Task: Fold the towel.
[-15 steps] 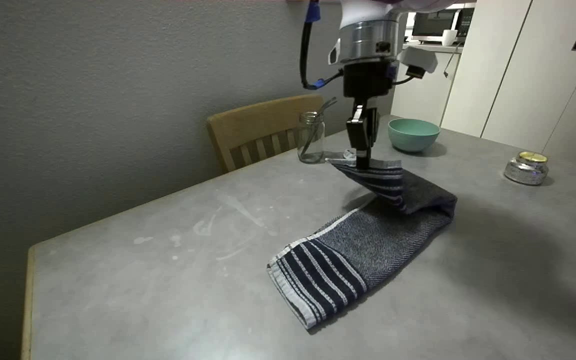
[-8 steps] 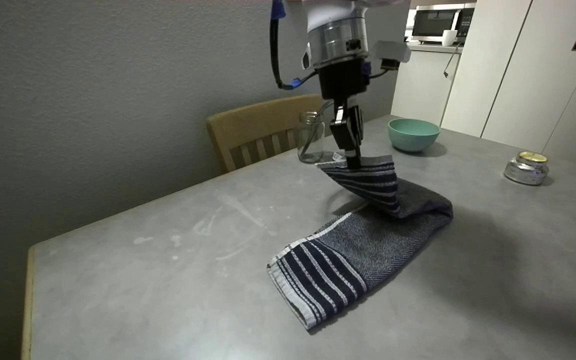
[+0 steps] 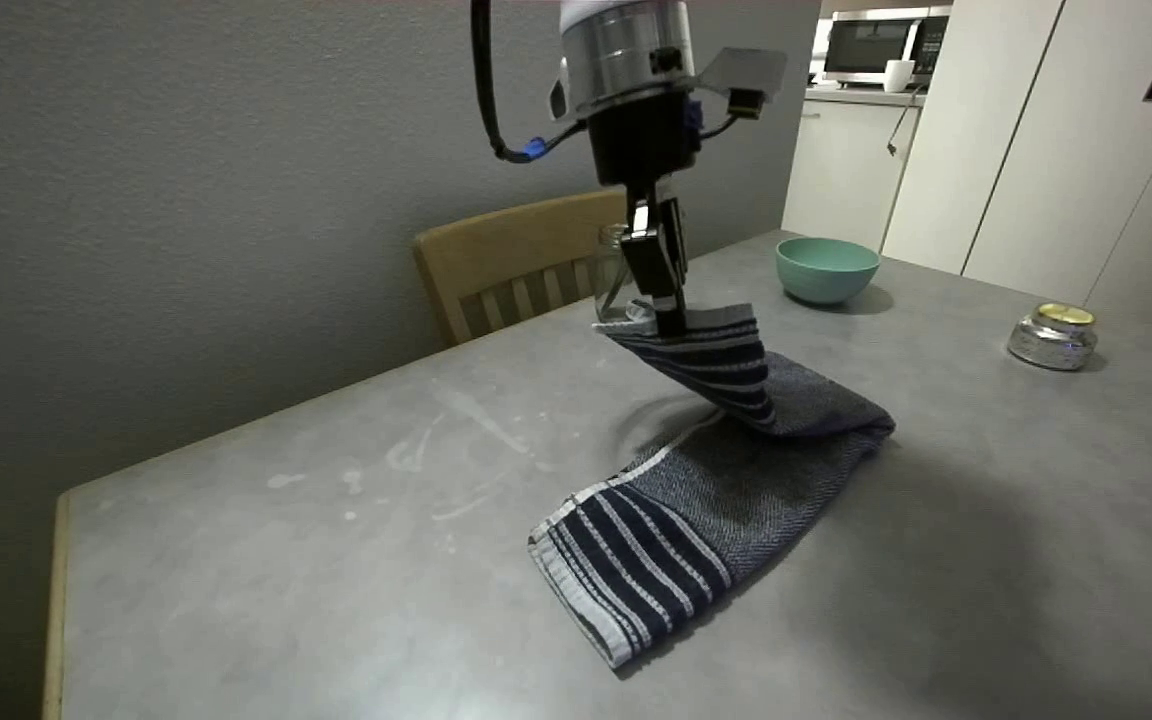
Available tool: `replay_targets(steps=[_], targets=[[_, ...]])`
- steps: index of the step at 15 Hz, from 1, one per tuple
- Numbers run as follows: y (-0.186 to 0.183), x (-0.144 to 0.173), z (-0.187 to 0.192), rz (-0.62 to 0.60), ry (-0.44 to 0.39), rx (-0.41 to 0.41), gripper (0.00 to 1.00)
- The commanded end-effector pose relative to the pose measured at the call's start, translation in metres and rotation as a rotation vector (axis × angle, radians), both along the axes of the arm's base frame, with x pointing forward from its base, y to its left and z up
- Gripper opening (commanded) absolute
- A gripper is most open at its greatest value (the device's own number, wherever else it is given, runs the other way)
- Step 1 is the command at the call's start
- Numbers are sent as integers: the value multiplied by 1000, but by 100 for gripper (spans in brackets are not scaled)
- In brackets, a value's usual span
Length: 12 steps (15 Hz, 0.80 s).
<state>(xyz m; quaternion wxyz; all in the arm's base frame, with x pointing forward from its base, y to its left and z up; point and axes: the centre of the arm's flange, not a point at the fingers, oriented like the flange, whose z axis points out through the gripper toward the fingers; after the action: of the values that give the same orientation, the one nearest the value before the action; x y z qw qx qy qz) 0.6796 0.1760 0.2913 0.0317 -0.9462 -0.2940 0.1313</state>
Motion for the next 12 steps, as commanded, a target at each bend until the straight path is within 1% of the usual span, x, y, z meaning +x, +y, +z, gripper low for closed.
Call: replay_targets(steps=[1,5,9,12], targets=[[19,15,-11,73,47,19,2],[25,8,-21,91,101,-3,2],[34,-3,-18,120,96,5,2],[53,-11,-17,186,91,17,2]])
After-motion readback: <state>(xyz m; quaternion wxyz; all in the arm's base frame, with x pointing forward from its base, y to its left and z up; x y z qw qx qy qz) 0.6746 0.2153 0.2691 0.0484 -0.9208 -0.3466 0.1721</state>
